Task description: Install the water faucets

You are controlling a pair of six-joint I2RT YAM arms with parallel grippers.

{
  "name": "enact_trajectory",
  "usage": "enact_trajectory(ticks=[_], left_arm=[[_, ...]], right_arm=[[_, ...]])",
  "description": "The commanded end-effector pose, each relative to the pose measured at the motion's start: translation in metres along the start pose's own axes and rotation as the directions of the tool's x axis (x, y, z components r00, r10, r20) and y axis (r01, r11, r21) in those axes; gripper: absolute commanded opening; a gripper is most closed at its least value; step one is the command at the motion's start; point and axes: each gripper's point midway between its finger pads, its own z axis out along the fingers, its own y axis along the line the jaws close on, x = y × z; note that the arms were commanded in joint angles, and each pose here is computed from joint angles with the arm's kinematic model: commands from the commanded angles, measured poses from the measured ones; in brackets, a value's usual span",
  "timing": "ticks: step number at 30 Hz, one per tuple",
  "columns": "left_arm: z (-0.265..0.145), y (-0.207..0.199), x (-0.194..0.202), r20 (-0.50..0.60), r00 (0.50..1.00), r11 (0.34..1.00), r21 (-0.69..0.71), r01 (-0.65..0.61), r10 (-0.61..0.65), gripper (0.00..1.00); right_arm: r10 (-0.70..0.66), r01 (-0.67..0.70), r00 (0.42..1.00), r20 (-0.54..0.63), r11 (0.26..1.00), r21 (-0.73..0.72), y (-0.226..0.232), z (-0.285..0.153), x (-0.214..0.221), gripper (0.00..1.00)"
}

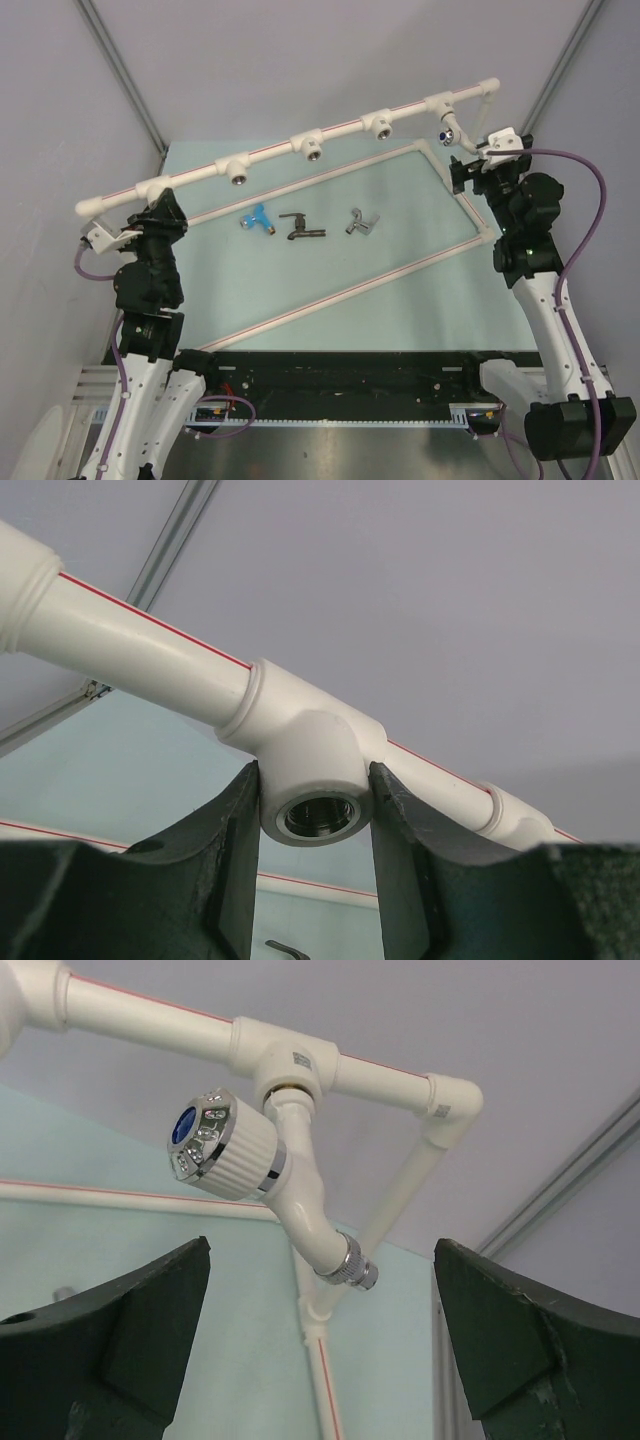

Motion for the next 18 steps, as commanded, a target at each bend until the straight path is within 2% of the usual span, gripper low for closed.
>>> enact_trajectory(ticks=[1,6,12,15,18], left_arm=[[-0.004,-0.001,0.025,-0.087,0.995,0.998,0.042,-0.05,0.054,0.0],[-0.003,-0.001,0.025,-0.088,0.995,0.998,0.043,-0.049,0.052,0.0],[-0.003,-0.001,0.026,-0.09,0.994,0.998,0.041,-0.052,0.055,0.0],[-0.003,-0.001,0.027,-0.093,0.994,0.998,0.041,-0.053,0.057,0.0],[-0.003,0.0,0.027,-0.092,0.994,0.998,0.039,-0.052,0.055,0.0]], right_arm=[[-0.196,0.195,0.979,0.049,0.981,0.02,-0.009,0.016,-0.016,0.98],[-0.201,0.201,0.977,0.071,0.979,0.008,-0.005,0.033,-0.011,0.97],[-0.136,0.142,0.982,0.129,0.989,-0.042,0.007,0.048,-0.019,0.91],[-0.068,0.08,0.984,0.164,0.994,-0.07,0.014,0.053,-0.026,0.86],[0.018,-0.003,0.982,0.189,0.996,-0.084,0.017,0.056,-0.033,0.76]])
